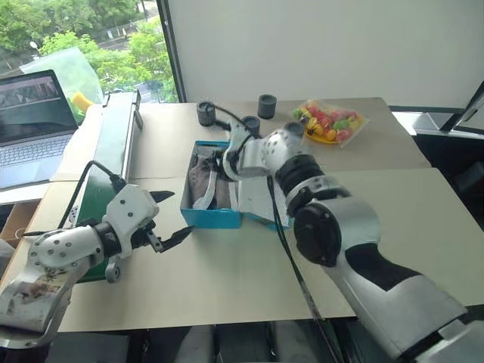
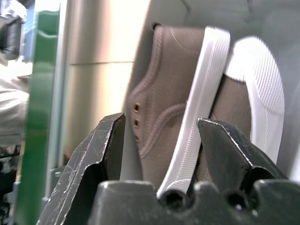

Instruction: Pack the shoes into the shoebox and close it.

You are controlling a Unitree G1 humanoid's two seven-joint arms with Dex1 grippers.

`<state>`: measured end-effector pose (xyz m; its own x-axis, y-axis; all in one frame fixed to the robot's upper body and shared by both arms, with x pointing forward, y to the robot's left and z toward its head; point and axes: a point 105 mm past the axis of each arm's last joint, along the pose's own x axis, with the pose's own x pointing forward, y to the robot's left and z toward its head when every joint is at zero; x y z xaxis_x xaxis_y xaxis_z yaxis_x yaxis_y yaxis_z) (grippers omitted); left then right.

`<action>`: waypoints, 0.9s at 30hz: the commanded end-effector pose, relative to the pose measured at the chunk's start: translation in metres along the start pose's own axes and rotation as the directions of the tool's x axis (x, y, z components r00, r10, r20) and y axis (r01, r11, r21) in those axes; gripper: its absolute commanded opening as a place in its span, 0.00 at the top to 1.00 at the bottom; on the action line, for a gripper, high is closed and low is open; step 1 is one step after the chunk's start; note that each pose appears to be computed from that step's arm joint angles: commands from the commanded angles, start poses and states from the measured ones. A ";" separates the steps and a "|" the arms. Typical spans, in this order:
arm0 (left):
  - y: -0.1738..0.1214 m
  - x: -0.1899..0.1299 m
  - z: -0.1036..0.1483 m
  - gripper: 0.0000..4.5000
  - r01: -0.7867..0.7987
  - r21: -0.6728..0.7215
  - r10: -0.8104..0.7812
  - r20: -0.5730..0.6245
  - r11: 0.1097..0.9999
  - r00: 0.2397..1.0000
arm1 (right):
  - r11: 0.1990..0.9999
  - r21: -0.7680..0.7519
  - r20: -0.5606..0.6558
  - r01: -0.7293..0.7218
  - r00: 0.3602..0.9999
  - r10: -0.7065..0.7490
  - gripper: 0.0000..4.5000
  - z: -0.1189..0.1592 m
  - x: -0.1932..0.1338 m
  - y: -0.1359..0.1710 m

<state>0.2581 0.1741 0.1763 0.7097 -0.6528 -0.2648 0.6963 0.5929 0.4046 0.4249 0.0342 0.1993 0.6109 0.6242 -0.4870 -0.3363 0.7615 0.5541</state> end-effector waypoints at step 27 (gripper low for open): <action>0.008 0.004 0.006 0.00 -0.034 0.008 0.034 0.025 0.999 0.999 | 0.894 -0.446 -0.146 -0.047 0.989 -0.021 0.99 -0.170 -0.097 -0.107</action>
<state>0.2667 0.1737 0.1797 0.7246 -0.6457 -0.2409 0.6794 0.6107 0.4068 0.2708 -0.0808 0.0652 0.4408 0.6360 -0.6334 -0.6517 0.7120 0.2613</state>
